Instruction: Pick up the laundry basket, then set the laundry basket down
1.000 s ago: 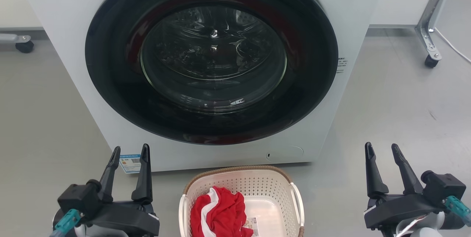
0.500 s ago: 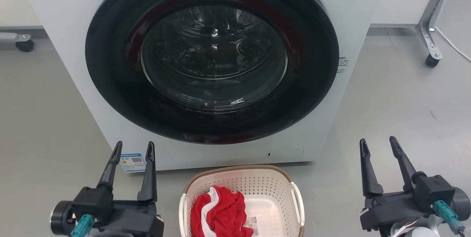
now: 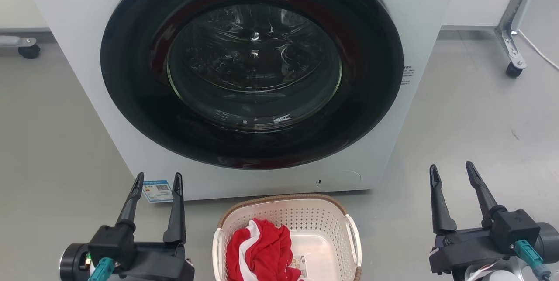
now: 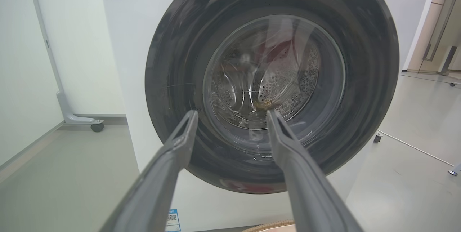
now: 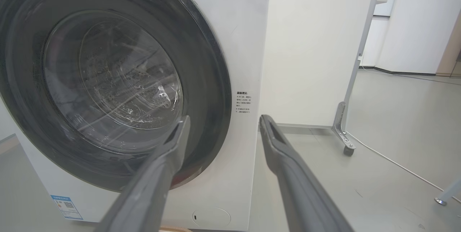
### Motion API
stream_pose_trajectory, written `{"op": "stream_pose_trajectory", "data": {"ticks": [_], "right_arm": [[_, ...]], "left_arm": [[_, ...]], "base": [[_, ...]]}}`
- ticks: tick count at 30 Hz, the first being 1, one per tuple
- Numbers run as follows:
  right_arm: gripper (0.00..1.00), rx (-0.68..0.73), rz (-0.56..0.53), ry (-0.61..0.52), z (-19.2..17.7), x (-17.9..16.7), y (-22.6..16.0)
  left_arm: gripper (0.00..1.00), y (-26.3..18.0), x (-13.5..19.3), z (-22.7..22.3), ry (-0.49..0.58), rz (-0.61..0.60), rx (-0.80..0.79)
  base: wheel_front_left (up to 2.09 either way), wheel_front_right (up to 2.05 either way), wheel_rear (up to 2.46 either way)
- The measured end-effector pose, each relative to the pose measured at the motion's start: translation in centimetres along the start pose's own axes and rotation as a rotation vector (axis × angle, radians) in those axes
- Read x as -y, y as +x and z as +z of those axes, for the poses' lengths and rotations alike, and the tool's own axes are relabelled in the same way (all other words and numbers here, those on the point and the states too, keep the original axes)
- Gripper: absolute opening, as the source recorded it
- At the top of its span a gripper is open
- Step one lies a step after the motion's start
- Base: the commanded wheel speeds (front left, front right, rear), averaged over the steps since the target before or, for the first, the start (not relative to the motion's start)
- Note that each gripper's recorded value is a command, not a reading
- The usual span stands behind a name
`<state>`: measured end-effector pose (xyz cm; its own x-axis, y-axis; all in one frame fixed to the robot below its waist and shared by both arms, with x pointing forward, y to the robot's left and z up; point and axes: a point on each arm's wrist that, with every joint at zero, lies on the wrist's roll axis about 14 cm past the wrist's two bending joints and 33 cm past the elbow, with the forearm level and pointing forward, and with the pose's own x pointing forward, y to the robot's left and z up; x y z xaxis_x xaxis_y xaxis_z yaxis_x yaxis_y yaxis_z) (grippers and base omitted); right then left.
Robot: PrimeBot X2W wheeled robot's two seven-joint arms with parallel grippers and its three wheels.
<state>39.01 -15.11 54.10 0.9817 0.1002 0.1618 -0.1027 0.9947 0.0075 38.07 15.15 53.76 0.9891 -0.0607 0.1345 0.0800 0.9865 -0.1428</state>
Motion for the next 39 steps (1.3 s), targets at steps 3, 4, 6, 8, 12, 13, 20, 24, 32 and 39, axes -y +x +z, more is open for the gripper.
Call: {"op": "stream_pose_trajectory", "data": {"ticks": [3,4,6,8,12,13,20,24,32,39], "right_arm": [[1.0,-0.003,-0.002,0.002,-0.1,0.0,0.0],[1.0,-0.004,-0.002,0.002,-0.1,0.0,-0.1],[1.0,-0.008,-0.002,0.002,-0.3,0.0,-0.1],[1.0,-0.01,-0.003,0.002,-0.3,0.1,-0.2],[1.0,-0.014,-0.005,0.002,-0.5,0.1,-0.2],[1.0,-0.015,-0.005,0.002,-0.5,0.1,-0.2],[1.0,-0.022,-0.006,0.004,-0.7,0.1,-0.3],[1.0,-0.025,-0.008,0.005,-0.8,0.2,-0.2],[1.0,-0.034,-0.006,0.007,-1.2,0.1,-0.2],[1.0,-0.056,0.004,0.013,-2.0,-0.1,0.1]], "left_arm": [[1.0,0.0,-0.2,-0.2,-0.001,0.008,-0.009],[1.0,0.0,-0.2,-0.2,-0.001,0.009,-0.012],[1.0,0.0,-0.3,-0.3,-0.002,0.01,-0.014],[1.0,0.0,-0.3,-0.3,-0.003,0.012,-0.015],[1.0,0.0,-0.5,-0.5,-0.002,0.019,-0.025],[1.0,0.0,-0.5,-0.5,-0.002,0.02,-0.025],[1.0,0.0,-0.7,-0.7,-0.003,0.027,-0.037],[1.0,0.0,-0.7,-0.8,-0.004,0.031,-0.04],[1.0,0.0,-0.8,-1.1,-0.005,0.034,-0.054],[1.0,0.2,-0.8,-2.0,-0.005,0.032,-0.084]], "base": [[0.0,0.0,0.0],[0.0,0.0,0.0],[0.0,0.0,0.0],[0.0,0.0,0.0],[0.0,0.0,0.0],[0.0,0.0,0.0],[0.0,0.0,0.0],[0.0,0.0,0.0],[0.0,0.0,0.0],[0.0,0.0,0.0]]}}
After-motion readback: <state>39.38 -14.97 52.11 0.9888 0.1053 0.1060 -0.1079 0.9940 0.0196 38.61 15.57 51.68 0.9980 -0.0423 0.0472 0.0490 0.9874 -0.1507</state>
